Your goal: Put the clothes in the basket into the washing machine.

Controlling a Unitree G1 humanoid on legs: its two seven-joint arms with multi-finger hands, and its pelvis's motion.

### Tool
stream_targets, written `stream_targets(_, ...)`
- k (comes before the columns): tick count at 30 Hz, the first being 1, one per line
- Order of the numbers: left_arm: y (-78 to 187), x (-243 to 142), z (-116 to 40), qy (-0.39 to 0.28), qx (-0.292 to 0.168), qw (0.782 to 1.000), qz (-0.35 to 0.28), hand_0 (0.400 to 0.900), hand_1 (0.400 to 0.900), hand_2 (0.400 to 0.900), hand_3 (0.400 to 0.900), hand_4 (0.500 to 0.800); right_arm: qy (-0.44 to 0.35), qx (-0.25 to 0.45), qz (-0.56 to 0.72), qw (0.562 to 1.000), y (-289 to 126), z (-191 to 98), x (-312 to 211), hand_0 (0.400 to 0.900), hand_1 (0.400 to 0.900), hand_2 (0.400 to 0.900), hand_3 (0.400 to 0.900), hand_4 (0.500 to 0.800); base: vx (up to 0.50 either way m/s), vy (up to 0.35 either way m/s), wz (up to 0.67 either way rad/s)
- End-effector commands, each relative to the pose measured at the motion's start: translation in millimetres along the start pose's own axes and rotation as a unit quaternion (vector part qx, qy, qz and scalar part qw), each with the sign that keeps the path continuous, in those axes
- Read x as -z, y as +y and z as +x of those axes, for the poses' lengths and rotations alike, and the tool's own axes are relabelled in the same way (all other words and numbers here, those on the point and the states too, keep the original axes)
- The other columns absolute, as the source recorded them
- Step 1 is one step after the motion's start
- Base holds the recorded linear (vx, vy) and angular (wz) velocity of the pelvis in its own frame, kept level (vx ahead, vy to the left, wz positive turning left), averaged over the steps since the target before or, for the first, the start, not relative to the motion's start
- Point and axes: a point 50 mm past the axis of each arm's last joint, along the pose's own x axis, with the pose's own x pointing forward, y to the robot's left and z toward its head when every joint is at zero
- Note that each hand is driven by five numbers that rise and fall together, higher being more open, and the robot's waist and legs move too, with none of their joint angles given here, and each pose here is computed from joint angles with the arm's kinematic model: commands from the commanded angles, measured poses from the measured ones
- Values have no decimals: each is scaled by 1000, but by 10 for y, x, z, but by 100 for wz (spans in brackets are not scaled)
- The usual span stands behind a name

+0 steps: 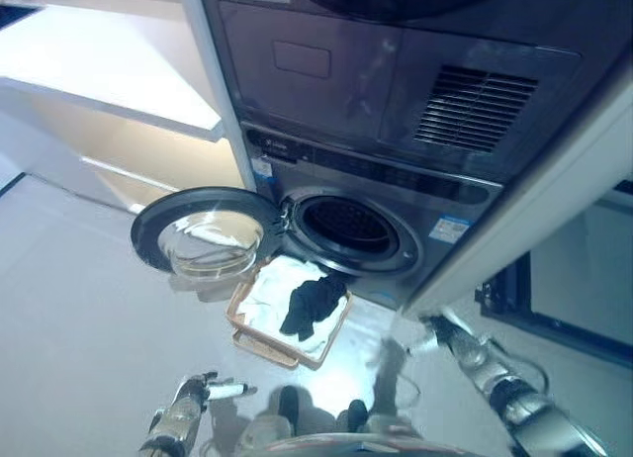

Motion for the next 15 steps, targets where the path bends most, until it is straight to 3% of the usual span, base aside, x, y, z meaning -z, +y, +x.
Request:
stream_targets(1, 355, -290, 50, -30, -63, 997, -22, 900, 900, 900, 900, 800, -65, 78, -21, 995, -628, 124, -553, 900, 900, 900, 900, 800, 119, -59, 31)
stream_targets(2, -552, -1004, -16, -97, 31, 994, 36, 900, 900, 900, 900, 800, -92, 35, -36, 994, -282, 193, -835, 900, 900, 900, 900, 800, 108, -43, 40)
stream_targets(3, 386, -298, 77, 2, -82, 996, -33, 900, 900, 900, 900, 800, -112, 63, -58, 990, -548, 161, -916, 900, 900, 900, 900, 800, 97, -44, 36)
stream_targets(7, 494, -55, 39, 14, -91, 994, -55, 900, 900, 900, 900, 800, -158, 83, -76, 981, -705, 110, -1160, 900, 900, 900, 900, 800, -91, -103, 49)
stream_targets(8, 451, -125, 56, 11, -87, 994, -66, 900, 900, 900, 900, 800, -90, 75, -92, 989, -672, 208, -894, 900, 900, 900, 900, 800, -95, -143, 51)
stream_targets(15, 380, -308, 68, -19, -81, 992, -99, 900, 900, 900, 900, 800, -122, 168, -149, 967, -1233, 122, -1191, 900, 900, 900, 900, 800, -69, -97, 26)
